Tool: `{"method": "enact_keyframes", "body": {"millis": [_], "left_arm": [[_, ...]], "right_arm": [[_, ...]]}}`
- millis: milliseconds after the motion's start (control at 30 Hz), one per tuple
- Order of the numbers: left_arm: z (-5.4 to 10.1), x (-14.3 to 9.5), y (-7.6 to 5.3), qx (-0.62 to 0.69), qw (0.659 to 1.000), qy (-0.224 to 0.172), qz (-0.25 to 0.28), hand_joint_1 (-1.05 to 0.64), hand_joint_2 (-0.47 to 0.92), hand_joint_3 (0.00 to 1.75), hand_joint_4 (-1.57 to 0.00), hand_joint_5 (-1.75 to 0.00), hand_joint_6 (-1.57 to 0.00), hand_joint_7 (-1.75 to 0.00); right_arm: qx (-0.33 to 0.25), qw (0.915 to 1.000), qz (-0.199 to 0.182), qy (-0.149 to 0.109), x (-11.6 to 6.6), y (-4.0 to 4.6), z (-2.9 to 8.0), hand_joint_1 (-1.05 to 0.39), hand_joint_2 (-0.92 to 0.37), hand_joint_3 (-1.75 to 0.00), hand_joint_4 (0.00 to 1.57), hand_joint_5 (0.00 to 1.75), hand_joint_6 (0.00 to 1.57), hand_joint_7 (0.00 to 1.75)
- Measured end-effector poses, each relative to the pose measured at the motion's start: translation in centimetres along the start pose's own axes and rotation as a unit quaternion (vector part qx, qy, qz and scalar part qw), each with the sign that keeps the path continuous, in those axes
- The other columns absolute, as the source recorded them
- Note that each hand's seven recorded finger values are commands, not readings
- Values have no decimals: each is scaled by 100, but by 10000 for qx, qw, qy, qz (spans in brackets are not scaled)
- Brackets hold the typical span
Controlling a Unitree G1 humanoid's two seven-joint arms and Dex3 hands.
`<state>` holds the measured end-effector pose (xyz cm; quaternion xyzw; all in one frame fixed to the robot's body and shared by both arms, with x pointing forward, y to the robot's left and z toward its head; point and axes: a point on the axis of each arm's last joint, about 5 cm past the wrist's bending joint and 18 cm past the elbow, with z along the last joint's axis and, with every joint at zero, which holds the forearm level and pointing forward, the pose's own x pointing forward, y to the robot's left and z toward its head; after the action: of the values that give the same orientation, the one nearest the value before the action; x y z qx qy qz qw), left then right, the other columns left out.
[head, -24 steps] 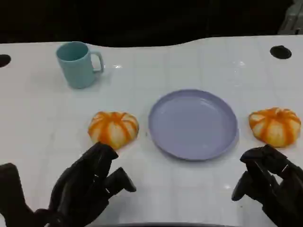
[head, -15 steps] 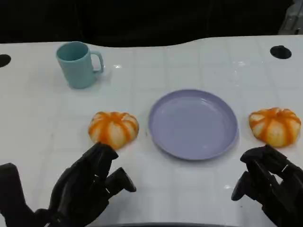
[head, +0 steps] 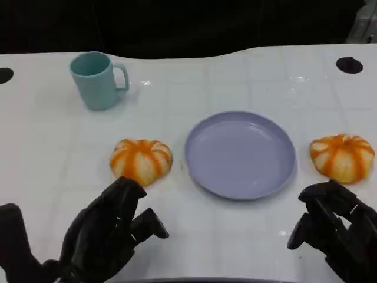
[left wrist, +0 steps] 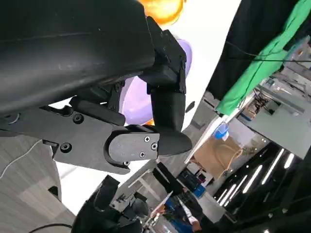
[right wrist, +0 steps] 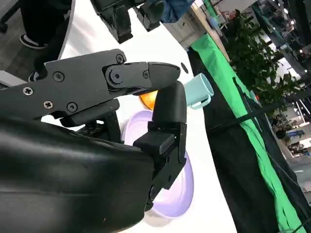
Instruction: Grasp the bread from the table and place it into the plate.
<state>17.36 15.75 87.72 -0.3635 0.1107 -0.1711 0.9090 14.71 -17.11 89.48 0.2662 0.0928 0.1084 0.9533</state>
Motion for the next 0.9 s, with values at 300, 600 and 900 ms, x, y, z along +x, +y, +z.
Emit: {"method": "enact_keyframes", "body": {"millis": [300,600,900], "left_arm": [[62,25,5,1437,9867,-680,-349,-57,92,19,-51,-113,-59,-45],[231,67,-33,3738,9186,-1129,-607,-43,91,3,-23,-64,-44,-8],[517,232,-149,6060,7821,-1390,-431,-24,83,0,-15,-45,-37,0]], "right_arm": [[-44,10000,66,-25,17,15,-5,-52,-92,-25,58,174,50,144],[-10,9999,105,-5,47,9,-26,-53,-92,-26,60,174,52,144],[-52,9999,131,-45,71,12,-20,-53,-92,-26,60,174,51,144]]}}
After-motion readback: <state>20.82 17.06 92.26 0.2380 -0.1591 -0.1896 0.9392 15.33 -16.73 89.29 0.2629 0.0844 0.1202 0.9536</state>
